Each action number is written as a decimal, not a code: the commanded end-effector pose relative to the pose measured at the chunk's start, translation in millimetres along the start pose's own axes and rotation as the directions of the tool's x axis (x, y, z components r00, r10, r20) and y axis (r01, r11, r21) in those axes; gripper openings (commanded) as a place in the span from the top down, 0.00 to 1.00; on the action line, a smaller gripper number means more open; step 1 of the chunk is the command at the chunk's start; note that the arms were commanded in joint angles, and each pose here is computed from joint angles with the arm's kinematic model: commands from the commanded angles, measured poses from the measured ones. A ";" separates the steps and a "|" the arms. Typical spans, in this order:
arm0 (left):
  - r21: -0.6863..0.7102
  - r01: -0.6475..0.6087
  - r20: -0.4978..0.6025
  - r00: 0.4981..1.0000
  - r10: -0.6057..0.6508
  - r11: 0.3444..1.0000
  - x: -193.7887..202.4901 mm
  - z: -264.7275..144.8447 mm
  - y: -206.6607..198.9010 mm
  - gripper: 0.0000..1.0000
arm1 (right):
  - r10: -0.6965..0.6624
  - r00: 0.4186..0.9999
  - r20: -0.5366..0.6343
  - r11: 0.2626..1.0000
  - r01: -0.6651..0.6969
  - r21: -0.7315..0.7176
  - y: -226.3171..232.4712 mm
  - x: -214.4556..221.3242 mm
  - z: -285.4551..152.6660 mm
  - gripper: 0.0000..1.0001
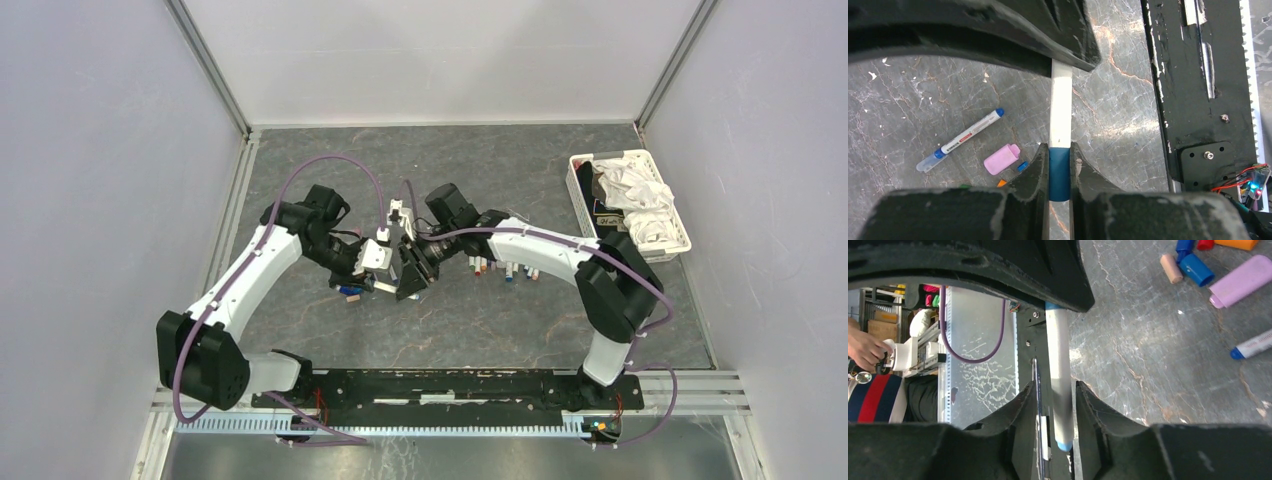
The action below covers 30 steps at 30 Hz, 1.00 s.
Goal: Open the pen caps
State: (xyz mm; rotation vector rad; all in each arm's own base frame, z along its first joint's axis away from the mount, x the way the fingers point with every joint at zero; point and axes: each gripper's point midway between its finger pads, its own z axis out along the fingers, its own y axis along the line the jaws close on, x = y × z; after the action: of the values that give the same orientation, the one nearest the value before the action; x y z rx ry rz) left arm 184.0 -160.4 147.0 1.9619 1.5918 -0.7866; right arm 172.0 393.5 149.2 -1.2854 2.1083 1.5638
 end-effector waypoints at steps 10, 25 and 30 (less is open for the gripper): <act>-0.018 -0.042 -0.005 0.999 0.042 0.999 -10.2 -9.4 5.0 0.98 | -0.023 0.999 0.023 0.997 0.024 -0.071 7.8 -19.6 18.3 0.92; -0.196 -0.091 -0.387 0.922 0.008 0.976 83.3 -62.2 59.0 0.98 | 0.109 0.989 -0.103 0.968 -0.083 0.236 -55.1 65.8 -26.2 1.00; -0.239 -0.011 -0.318 0.946 -0.068 0.971 93.3 -44.0 65.8 0.98 | 0.135 0.990 -0.034 0.891 -0.106 0.441 -90.7 60.5 -48.5 1.00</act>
State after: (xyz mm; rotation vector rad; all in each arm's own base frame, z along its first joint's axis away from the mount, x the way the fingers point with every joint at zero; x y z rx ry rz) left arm 254.7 -76.6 121.0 2.0034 1.8150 -0.3098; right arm 188.0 332.3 74.3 -1.1617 2.4166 1.2602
